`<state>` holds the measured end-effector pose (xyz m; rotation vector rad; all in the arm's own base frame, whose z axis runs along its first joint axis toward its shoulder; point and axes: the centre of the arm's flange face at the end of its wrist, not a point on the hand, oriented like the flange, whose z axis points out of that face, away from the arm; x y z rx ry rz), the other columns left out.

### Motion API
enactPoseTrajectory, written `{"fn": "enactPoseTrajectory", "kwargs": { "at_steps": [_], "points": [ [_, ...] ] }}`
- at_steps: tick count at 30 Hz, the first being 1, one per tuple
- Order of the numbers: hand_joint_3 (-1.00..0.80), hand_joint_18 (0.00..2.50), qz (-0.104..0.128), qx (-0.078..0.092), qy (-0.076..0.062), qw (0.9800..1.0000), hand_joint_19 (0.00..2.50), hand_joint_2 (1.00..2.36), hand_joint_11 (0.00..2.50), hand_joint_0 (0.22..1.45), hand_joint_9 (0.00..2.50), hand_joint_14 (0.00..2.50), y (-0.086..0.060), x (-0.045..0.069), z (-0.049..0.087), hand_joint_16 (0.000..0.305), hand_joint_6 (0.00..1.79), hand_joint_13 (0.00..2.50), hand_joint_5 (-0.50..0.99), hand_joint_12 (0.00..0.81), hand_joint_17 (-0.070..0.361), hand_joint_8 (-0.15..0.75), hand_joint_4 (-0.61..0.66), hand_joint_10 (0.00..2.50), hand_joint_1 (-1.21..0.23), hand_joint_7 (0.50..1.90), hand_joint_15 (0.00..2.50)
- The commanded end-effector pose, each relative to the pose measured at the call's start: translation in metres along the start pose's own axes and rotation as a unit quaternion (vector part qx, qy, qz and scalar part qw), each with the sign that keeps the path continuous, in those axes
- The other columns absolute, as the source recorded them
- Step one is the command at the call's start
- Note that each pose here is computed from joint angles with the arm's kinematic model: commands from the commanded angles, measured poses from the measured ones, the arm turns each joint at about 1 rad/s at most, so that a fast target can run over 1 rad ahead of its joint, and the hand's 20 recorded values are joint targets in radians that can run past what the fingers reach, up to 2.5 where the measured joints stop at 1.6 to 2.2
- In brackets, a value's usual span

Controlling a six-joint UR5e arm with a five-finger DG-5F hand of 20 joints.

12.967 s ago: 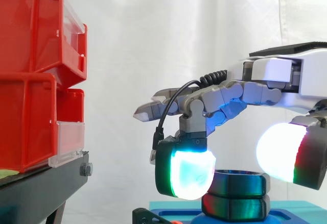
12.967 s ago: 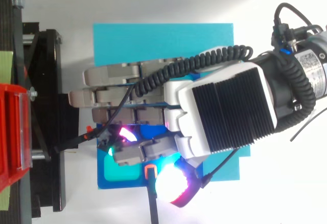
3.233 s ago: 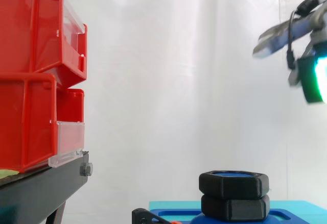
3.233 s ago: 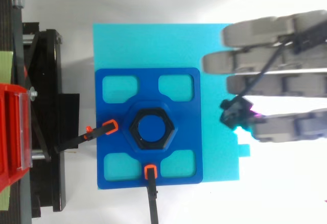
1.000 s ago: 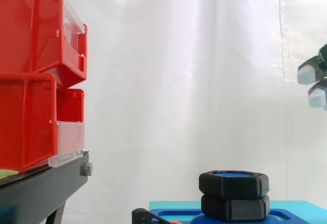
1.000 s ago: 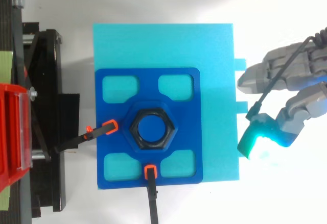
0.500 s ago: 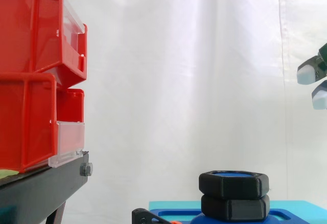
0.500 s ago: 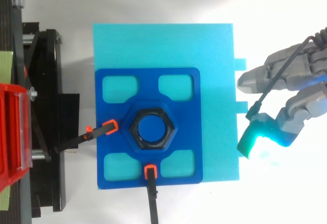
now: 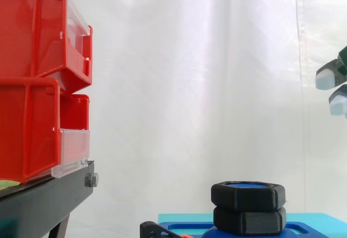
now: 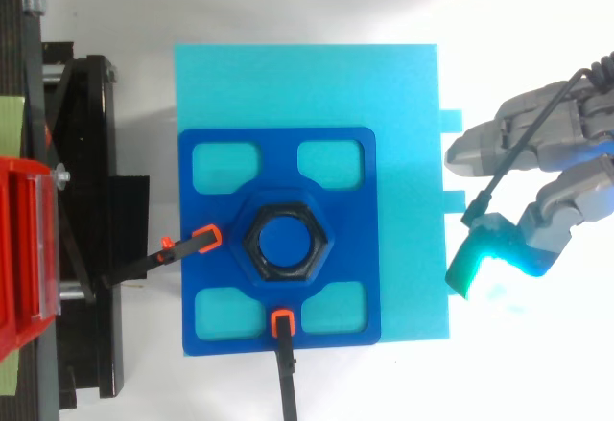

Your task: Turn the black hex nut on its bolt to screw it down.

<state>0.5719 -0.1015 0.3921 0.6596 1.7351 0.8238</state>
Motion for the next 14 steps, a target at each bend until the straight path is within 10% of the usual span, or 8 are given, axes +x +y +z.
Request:
{"fn": "enactPoseTrajectory", "kwargs": {
  "at_steps": [1, 14],
  "points": [
    [-0.50, 0.21, 0.000, 0.000, 0.000, 1.0000, 0.06, 1.00, 0.00, 0.45, 0.00, 0.00, 0.0000, 0.0000, 0.0000, 0.068, 0.50, 0.20, -0.30, 0.411, 0.153, 0.182, 0.01, 0.00, -0.32, 0.68, 0.00],
    [-0.50, 0.22, 0.000, 0.000, 0.000, 1.0000, 0.06, 1.00, 0.00, 0.46, 0.00, 0.00, 0.0000, 0.0000, 0.0000, 0.064, 0.50, 0.22, -0.30, 0.411, 0.143, 0.184, 0.02, 0.00, -0.35, 0.69, 0.00]
  ]
}}
